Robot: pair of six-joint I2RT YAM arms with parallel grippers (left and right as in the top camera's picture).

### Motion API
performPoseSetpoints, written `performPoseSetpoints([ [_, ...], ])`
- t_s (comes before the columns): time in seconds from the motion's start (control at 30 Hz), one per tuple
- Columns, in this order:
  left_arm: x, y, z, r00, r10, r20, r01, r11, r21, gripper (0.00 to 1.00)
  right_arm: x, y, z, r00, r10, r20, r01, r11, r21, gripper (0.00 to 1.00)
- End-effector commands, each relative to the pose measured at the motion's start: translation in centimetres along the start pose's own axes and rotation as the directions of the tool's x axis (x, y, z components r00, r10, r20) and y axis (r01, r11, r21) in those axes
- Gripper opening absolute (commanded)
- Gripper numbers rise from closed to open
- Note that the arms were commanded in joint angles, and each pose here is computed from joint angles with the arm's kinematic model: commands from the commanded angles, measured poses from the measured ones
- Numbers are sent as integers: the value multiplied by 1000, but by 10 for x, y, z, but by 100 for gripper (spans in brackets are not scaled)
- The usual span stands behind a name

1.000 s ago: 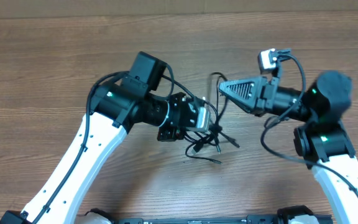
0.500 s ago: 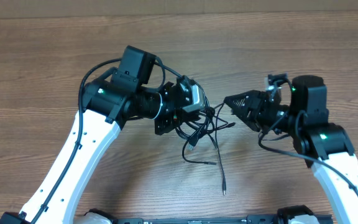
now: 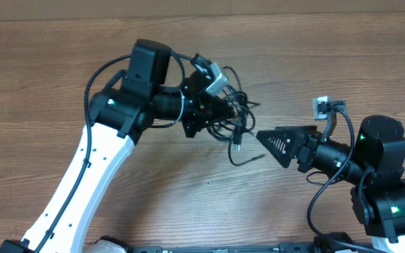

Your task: Untangle cables

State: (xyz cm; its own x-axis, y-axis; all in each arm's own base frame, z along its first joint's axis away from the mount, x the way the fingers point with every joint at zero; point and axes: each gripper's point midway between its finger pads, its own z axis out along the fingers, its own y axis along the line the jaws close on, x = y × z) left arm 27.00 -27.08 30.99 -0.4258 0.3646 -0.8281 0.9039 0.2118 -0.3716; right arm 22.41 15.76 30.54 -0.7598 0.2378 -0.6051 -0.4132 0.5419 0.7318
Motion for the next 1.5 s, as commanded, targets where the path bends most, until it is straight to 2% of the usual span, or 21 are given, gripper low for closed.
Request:
performPoseSetpoints([
  [0.0,-14,-38,0,995,74,61,-83,983,164,4,1,8,-2,997,-78,-4,78,996,-34,84],
  [0.1,-17,-51,-1,980,170,106,-190,956,224,4,2,12,-2,995,-102,-12,101,993,-58,84],
  [0.2,-19,-52,-3,977,178,120,-202,951,233,4,4,30,-4,990,-137,-24,132,979,-155,82],
  [0.3,-27,-68,-6,963,200,178,-248,918,311,4,4,47,-8,982,-188,-20,178,954,-243,77],
  [0.37,-31,-75,-8,954,219,206,-279,898,339,4,5,57,-10,976,-216,-21,200,934,-295,64],
  [0.53,-31,-75,-7,954,221,205,-281,899,336,4,7,58,-11,976,-215,-28,197,931,-306,14],
  [0.6,-31,-75,-7,953,222,204,-281,900,334,4,8,58,-11,977,-212,-31,192,933,-305,4],
  [0.73,-29,-53,0,979,153,134,-181,956,233,6,9,57,-11,978,-203,-40,182,935,-304,4],
  [0.83,-30,-31,4,995,31,94,-42,991,124,21,11,56,-11,980,-193,-50,169,938,-303,4],
  [0.87,-32,-31,4,995,22,99,-34,992,124,31,11,56,-11,980,-191,-52,167,938,-302,4],
  [0.9,-33,-32,4,995,23,101,-36,991,127,30,11,56,-11,980,-191,-52,167,939,-302,4],
  [0.93,-33,-32,4,995,23,101,-36,991,127,17,12,55,-11,981,-187,-55,162,940,-300,4],
  [1.0,-32,-32,4,995,21,99,-34,991,127,4,13,54,-10,982,-179,-61,153,943,-295,4],
  [1.03,-32,-32,4,995,21,99,-34,991,127,4,13,54,-10,982,-176,-63,150,944,-294,4],
  [1.07,-32,-32,4,995,22,99,-35,991,127,4,14,52,-10,983,-170,-65,144,947,-287,11],
  [1.1,-32,-32,4,995,24,99,-36,991,126,4,13,48,-9,985,-158,-64,136,955,-264,29],
  [1.13,-32,-32,4,995,25,98,-37,991,127,4,13,43,-7,988,-144,-62,126,964,-236,53],
  [1.17,-30,-32,4,995,37,95,-49,991,126,4,13,40,-7,989,-135,-62,118,969,-219,68],
  [1.23,-27,-32,5,994,62,86,-72,990,125,5,13,31,-5,992,-108,-65,95,980,-172,84],
  [1.4,4,-16,7,993,114,-32,-113,993,25,4,15,23,-4,993,-101,-66,92,987,-131,88],
  [1.47,18,-20,6,982,174,-73,-171,984,49,4,14,23,-4,988,-140,-60,131,982,-133,88],
])
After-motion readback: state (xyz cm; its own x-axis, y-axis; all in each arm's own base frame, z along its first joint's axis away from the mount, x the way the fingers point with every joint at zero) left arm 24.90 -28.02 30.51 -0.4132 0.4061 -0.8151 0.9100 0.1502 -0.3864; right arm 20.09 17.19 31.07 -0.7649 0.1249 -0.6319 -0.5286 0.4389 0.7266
